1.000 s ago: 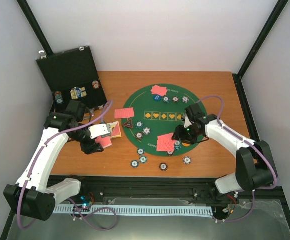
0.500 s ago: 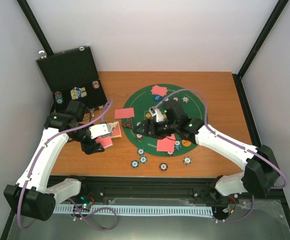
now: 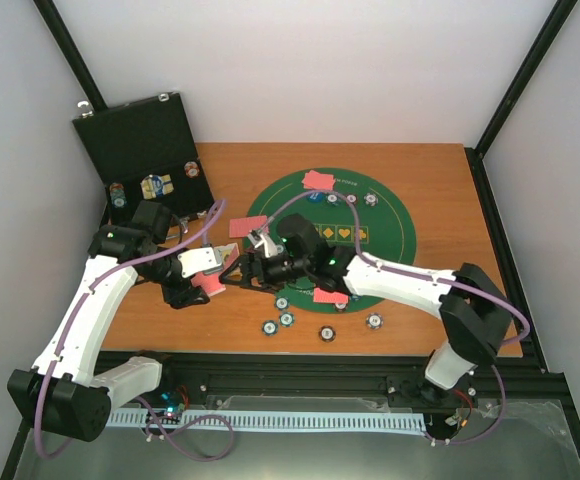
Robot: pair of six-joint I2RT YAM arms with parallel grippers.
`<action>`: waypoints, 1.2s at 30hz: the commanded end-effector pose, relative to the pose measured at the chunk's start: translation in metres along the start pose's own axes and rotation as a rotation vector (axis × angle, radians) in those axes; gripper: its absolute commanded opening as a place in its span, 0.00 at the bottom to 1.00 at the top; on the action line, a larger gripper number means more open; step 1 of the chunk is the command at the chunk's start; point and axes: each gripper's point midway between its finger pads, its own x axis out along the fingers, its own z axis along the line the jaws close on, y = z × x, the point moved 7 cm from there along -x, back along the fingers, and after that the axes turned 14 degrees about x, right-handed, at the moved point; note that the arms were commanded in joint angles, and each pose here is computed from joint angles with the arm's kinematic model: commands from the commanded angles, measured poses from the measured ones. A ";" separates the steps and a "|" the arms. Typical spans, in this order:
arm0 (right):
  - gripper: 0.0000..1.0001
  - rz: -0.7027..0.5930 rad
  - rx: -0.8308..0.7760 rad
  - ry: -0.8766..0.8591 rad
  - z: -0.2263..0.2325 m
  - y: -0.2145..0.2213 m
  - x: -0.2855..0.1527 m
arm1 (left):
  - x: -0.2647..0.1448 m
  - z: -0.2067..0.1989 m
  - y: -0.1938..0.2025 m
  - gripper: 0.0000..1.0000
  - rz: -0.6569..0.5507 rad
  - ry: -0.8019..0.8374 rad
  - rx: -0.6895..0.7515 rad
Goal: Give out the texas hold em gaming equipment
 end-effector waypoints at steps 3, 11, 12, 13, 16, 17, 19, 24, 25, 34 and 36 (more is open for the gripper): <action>0.86 0.048 -0.035 -0.089 0.024 0.004 0.030 | -0.008 0.000 -0.008 0.28 -0.045 -0.023 0.018; 0.85 0.074 0.021 -0.130 0.011 -0.002 0.052 | -0.012 -0.002 -0.010 0.28 -0.057 -0.027 0.022; 0.85 0.077 0.023 -0.139 0.012 -0.003 0.055 | -0.012 -0.002 -0.009 0.28 -0.055 -0.029 0.025; 0.85 0.080 0.023 -0.151 0.013 -0.003 0.058 | -0.012 -0.003 -0.009 0.28 -0.052 -0.028 0.026; 0.85 0.097 0.028 -0.165 0.015 -0.006 0.066 | -0.011 -0.002 -0.008 0.28 -0.045 -0.026 0.029; 0.85 0.105 0.030 -0.169 0.016 -0.006 0.069 | -0.011 -0.002 -0.008 0.28 -0.043 -0.026 0.027; 0.85 0.113 0.037 -0.163 0.013 -0.007 0.074 | -0.010 -0.002 -0.008 0.28 -0.044 -0.023 0.026; 0.83 0.109 0.076 -0.124 -0.006 -0.008 0.076 | -0.009 -0.002 -0.007 0.28 -0.043 -0.021 0.026; 0.82 0.103 0.087 -0.115 -0.011 -0.010 0.074 | -0.009 -0.002 -0.007 0.28 -0.041 -0.023 0.028; 0.72 0.045 0.110 -0.036 -0.022 -0.021 0.054 | -0.011 -0.003 -0.007 0.28 -0.031 -0.036 0.040; 0.70 0.038 0.116 -0.030 -0.024 -0.023 0.049 | -0.012 -0.003 -0.007 0.28 -0.030 -0.037 0.040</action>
